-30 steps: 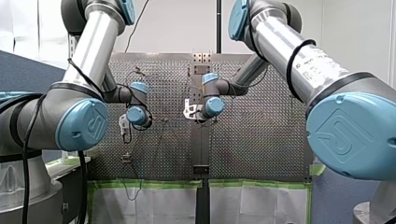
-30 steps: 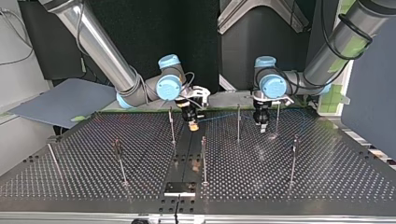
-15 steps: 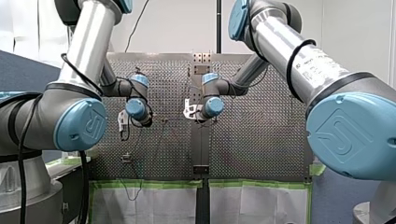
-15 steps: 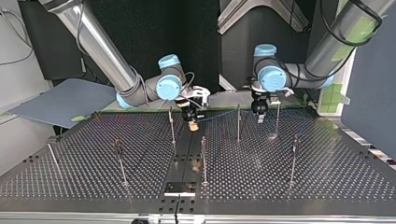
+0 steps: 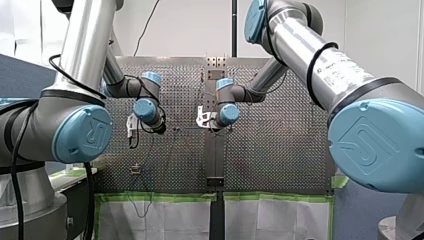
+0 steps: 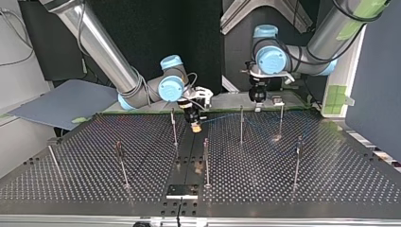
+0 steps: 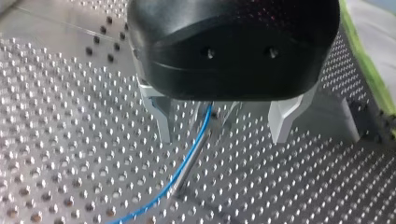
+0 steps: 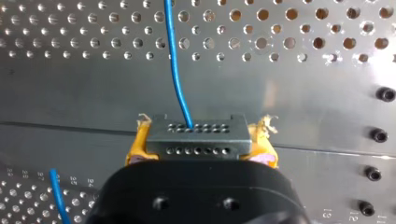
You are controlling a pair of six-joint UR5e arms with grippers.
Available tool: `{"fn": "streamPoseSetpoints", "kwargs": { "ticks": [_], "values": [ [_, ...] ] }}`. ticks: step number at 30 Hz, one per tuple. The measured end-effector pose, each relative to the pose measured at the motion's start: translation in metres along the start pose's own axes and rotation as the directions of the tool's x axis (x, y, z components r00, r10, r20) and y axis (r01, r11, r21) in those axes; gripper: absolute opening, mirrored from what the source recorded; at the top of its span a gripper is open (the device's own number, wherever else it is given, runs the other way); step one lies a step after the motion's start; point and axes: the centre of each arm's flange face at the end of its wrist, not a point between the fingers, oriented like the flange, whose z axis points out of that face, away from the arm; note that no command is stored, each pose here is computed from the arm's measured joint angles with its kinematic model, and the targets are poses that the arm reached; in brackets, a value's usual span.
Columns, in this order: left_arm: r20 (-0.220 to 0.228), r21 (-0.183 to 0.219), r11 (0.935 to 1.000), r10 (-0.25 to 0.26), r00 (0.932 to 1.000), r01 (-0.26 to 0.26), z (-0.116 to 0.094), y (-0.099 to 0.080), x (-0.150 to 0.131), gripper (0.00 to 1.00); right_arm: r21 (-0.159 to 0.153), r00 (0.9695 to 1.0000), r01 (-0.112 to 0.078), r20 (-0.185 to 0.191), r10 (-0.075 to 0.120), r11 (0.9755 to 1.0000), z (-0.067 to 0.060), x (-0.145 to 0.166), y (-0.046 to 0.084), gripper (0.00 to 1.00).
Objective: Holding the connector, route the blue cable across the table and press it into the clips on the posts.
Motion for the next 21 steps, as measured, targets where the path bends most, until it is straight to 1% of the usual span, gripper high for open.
{"fn": "streamPoseSetpoints", "kwargs": {
  "ticks": [3,5,10,16,19,21],
  "values": [
    [-0.003,0.017,0.9998,0.006,1.0,-0.006,-0.013,-0.007,0.0,1.0,-0.001,1.0,-0.002,0.001,0.002,1.0,0.0,0.0,0.001,0.0],
    [-0.004,0.029,0.9995,0.012,0.9999,-0.012,-0.021,-0.012,0.001,1.0,-0.001,1.0,-0.007,0.001,0.007,1.0,0.0,0.0,0.001,0.0],
    [0.008,0.05,0.9987,0.009,0.9999,-0.009,-0.03,-0.025,0.003,1.0,-0.009,0.9999,-0.016,0.0,0.016,0.9998,0.001,0.001,0.007,0.0],
    [0.051,0.061,0.9977,-0.033,0.9982,0.03,-0.027,-0.045,0.003,1.0,-0.019,0.9998,-0.02,0.003,0.02,0.9996,0.002,0.001,0.014,0.0],
    [0.058,0.07,0.997,-0.039,0.9975,0.035,-0.023,-0.056,0.004,1.0,-0.022,0.9998,-0.02,0.005,0.021,0.9995,0.003,0.001,0.017,0.0],
    [0.059,0.083,0.996,-0.038,0.9976,0.033,-0.02,-0.066,0.006,1.0,-0.024,0.9998,-0.021,0.006,0.021,0.9995,0.003,0.001,0.019,0.0]
  ]
}}
